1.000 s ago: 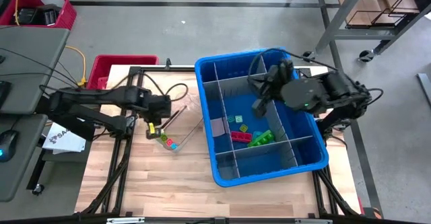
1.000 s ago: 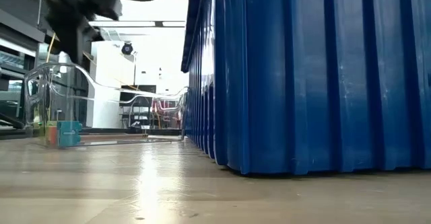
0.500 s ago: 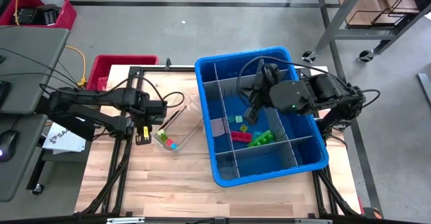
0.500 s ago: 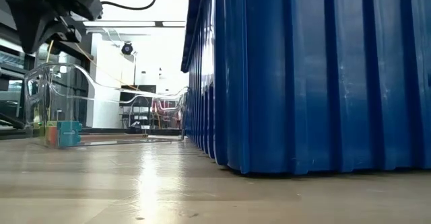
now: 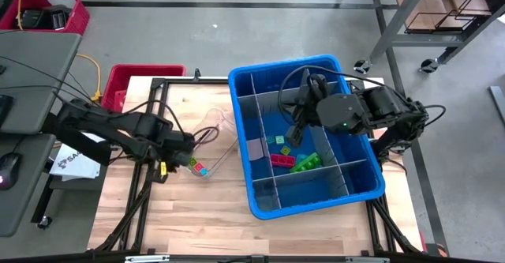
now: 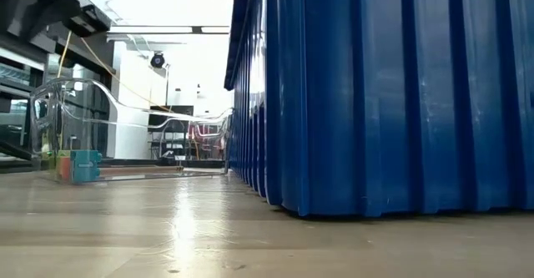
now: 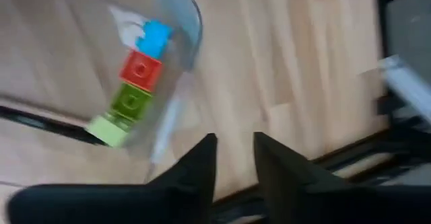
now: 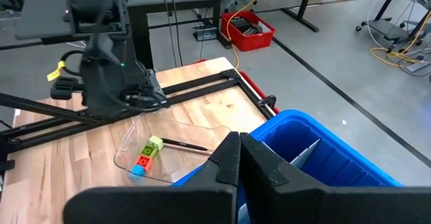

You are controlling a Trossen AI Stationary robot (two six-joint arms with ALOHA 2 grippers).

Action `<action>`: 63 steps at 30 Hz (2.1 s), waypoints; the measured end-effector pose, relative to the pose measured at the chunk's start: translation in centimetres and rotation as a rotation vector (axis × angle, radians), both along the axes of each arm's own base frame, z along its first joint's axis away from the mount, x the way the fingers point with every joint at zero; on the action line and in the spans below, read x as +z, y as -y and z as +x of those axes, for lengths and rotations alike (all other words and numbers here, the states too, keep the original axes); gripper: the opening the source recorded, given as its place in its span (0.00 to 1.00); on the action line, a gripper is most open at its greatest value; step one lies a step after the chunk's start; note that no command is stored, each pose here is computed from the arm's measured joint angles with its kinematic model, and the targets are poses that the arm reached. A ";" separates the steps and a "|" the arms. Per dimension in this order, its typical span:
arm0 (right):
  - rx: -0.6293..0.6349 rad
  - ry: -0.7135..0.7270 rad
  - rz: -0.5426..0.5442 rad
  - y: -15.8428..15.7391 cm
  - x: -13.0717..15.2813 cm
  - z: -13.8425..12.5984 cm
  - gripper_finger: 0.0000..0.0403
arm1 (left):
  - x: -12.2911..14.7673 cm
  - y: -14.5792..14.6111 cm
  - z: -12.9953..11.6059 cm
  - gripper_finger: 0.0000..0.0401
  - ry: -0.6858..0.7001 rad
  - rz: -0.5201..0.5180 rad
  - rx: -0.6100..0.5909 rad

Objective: Sort blocks

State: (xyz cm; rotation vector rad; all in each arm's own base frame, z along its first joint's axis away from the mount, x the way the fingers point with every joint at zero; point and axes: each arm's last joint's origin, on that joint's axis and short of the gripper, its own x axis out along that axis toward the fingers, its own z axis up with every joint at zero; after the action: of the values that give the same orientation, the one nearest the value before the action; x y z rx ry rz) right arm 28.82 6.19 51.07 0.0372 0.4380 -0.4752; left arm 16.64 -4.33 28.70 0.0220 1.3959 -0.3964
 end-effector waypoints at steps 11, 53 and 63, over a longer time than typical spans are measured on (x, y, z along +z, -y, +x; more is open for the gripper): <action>0.001 0.000 0.000 0.0 0.0 0.0 0.00 | -0.6 0.9 0.3 0.57 0.043 0.175 -0.113; 0.001 0.004 0.019 0.0 0.0 0.0 0.00 | 1.7 2.1 1.1 0.01 -0.203 0.017 -0.201; -0.001 0.002 0.017 0.0 -0.1 0.0 0.00 | 3.2 1.9 0.7 0.00 -0.233 -0.236 -0.123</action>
State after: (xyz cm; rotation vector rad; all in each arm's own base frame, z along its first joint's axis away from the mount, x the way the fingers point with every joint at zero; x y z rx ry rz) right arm 28.79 6.22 51.02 0.0544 0.4406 -0.4727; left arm 17.36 -6.26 31.90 -0.1361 1.5728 -0.6811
